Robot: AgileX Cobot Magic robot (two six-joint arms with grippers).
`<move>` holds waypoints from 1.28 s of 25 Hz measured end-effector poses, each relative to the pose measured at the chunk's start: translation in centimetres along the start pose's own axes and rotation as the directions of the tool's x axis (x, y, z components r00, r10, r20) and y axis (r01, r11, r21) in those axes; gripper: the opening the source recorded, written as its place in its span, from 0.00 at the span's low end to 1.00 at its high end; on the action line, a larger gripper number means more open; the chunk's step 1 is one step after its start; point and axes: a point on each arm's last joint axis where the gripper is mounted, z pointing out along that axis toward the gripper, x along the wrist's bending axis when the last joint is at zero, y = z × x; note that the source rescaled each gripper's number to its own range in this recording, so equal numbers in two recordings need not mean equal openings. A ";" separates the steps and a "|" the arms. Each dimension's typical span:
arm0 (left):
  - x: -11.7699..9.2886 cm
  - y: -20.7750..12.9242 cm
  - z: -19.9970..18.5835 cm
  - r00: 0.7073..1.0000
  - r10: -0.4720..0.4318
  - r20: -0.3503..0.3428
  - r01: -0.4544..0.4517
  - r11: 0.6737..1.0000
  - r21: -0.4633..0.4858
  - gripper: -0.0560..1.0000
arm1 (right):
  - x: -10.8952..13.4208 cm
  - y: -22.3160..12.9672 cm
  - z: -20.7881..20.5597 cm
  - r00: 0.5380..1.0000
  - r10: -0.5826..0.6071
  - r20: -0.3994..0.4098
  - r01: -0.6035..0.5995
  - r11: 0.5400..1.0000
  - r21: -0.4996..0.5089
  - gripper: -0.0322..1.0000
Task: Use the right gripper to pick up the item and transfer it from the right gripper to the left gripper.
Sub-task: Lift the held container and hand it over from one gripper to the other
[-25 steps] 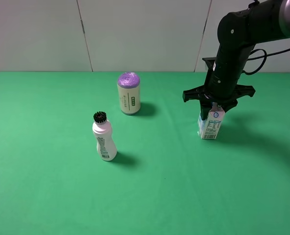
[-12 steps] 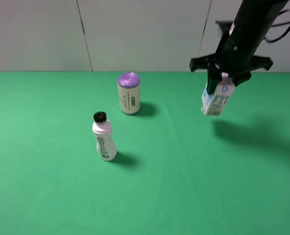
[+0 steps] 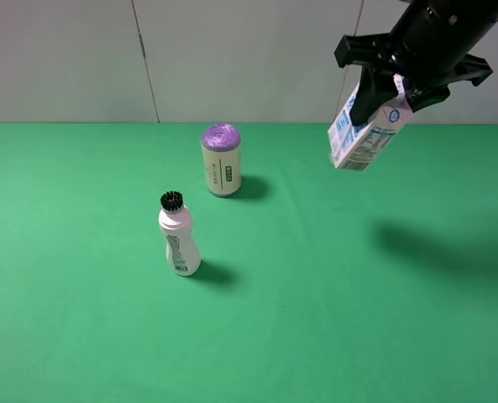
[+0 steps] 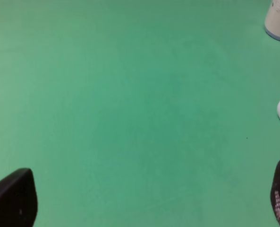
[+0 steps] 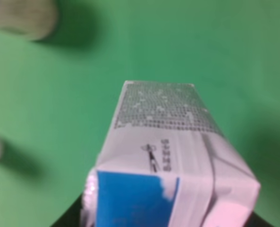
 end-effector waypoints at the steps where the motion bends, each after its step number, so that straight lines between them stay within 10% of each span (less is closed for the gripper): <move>1: 0.0 0.0 0.0 1.000 0.000 0.000 0.000 1.000 0.000 0.98 | 0.2 -0.1 -0.2 1.000 -0.013 -0.024 0.013 1.000 0.001 0.05; 16: -0.4 1.4 1.6 0.999 -0.024 0.045 0.018 0.993 0.116 0.98 | 3.1 -0.5 -0.9 0.864 -0.383 -0.328 0.374 0.923 -0.092 0.05; 23: -2.2 4.6 4.2 0.967 -0.075 0.245 0.047 0.992 0.115 0.97 | 3.2 -0.5 -1.0 0.822 -0.468 -0.324 0.454 0.882 -0.124 0.05; 32: -4.6 7.9 9.2 0.852 -0.076 0.518 0.006 0.991 0.135 0.96 | 3.9 -0.5 -1.3 0.760 -0.527 -0.380 0.490 0.849 -0.197 0.05</move>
